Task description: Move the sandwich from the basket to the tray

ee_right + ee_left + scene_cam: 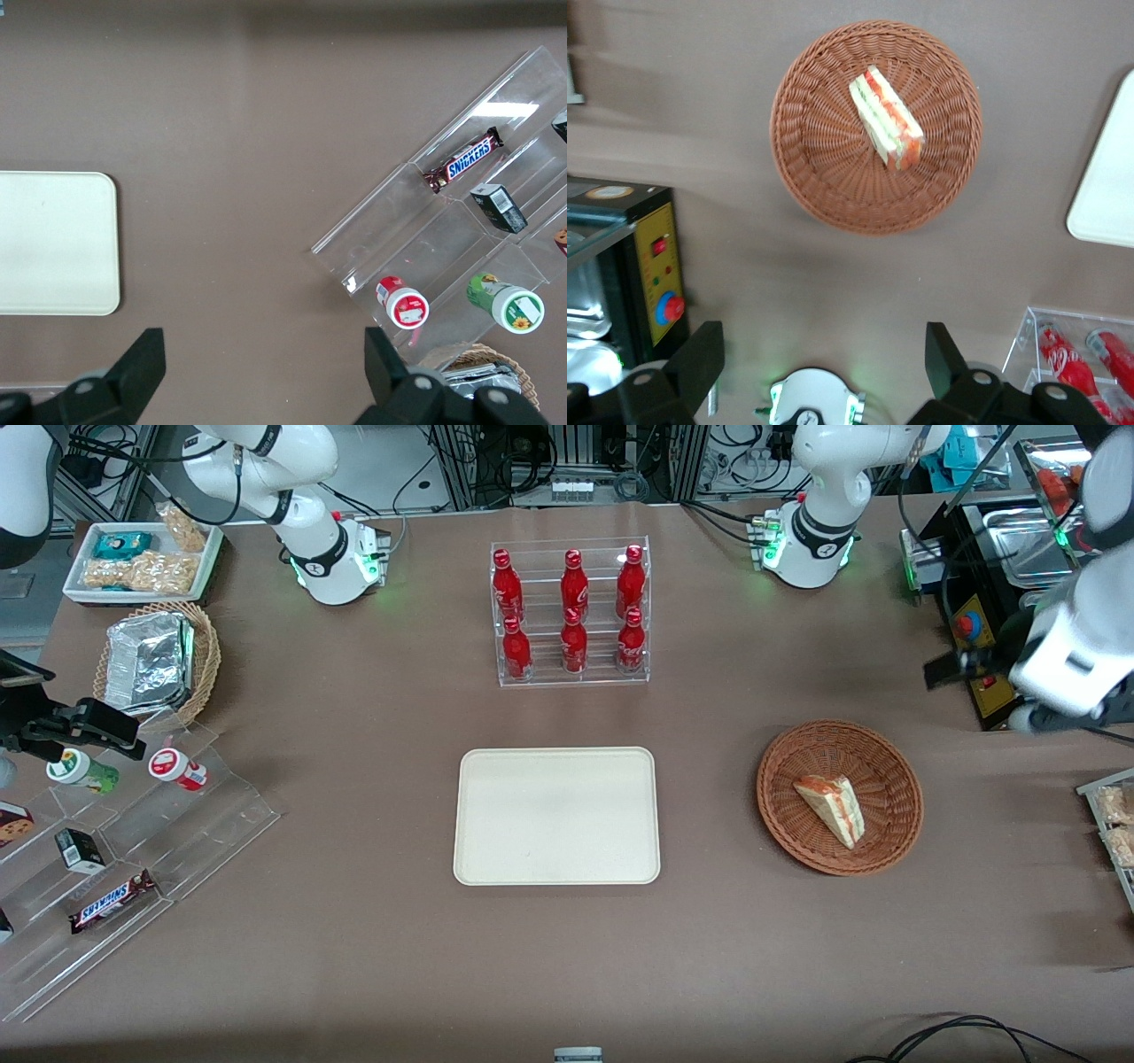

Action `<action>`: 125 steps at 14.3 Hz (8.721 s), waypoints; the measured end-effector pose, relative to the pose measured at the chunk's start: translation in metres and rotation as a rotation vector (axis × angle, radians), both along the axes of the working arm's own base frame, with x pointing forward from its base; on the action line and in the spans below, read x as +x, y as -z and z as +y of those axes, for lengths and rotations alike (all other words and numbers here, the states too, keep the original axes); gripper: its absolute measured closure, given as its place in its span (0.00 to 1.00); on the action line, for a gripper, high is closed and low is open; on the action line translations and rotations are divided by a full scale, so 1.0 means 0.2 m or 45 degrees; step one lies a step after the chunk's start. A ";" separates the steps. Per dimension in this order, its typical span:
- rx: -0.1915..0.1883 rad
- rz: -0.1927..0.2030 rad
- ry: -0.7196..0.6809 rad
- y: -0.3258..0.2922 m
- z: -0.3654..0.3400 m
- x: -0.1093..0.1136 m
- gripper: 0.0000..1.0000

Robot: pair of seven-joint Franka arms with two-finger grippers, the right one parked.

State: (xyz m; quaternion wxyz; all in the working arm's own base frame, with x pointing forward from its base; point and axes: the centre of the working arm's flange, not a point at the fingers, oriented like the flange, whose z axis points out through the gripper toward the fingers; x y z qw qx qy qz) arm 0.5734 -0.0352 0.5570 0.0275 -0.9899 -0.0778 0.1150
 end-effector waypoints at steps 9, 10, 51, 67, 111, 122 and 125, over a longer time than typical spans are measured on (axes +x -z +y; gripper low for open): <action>-0.044 -0.343 -0.529 1.08 -0.04 0.07 0.00; -0.052 -0.365 -0.559 1.17 -0.03 0.03 0.00; -0.007 -0.118 -0.350 0.88 -0.89 0.05 0.85; -0.120 -0.188 0.131 1.53 -2.29 -0.04 0.86; -0.019 -0.105 -0.103 -0.50 -0.14 -0.24 0.00; -0.040 -0.038 -0.061 -0.53 -0.04 -0.32 0.00; -0.041 -0.051 -0.078 -0.52 0.01 -0.30 0.00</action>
